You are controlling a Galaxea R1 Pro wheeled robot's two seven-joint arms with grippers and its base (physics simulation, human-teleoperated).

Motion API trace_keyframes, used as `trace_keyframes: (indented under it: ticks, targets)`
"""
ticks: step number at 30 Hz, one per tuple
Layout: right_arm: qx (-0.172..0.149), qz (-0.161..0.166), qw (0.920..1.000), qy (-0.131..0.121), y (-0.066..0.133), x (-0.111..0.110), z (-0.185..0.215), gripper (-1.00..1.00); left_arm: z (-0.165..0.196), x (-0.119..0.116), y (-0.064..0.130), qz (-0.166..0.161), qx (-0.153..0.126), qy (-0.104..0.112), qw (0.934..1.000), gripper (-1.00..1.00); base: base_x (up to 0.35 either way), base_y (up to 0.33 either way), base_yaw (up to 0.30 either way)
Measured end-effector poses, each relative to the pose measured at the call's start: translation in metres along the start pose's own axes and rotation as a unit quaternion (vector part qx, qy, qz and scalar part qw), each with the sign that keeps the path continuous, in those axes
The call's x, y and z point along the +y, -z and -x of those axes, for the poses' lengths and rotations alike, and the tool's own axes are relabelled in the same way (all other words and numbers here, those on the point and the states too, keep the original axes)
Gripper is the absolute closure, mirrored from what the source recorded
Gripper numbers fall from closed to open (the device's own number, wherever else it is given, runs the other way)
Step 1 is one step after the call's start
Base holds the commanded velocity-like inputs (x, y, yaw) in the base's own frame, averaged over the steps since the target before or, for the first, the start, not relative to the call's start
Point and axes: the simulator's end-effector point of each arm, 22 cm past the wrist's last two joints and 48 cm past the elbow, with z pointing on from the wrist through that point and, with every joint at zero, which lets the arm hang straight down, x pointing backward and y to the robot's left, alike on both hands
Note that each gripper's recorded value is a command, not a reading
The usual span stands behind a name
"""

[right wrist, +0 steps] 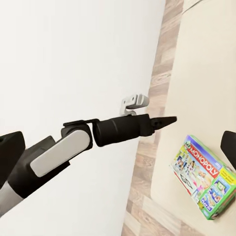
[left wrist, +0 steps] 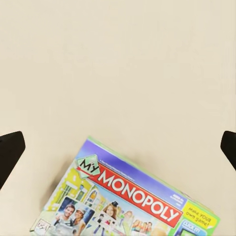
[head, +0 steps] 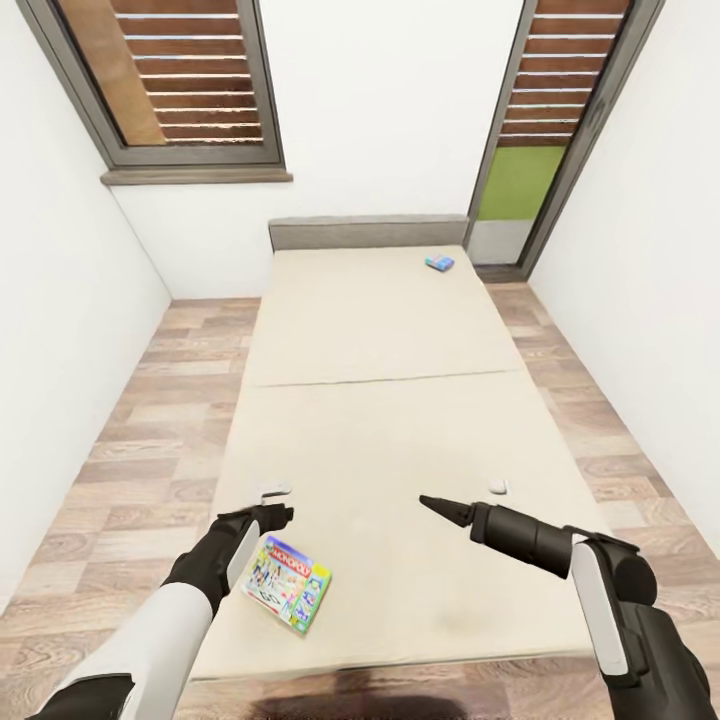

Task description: Put all the toys in the child's room - the three board games (two on the bed and one on the table), the two jigsaw puzzles on the table, and the tennis ball on the table - inside the toy box on the table in the child's room.

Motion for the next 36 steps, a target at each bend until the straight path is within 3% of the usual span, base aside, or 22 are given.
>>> trace_keyframes:
  ticks: [36]
  targets:
    - [0.009,-0.004,0.9996,-0.025,-0.002,-0.025,-0.013,-1.0,-0.031,0.004,-0.021,0.004,0.029,-0.001,0.9996,-1.0,0.0,0.0,0.0]
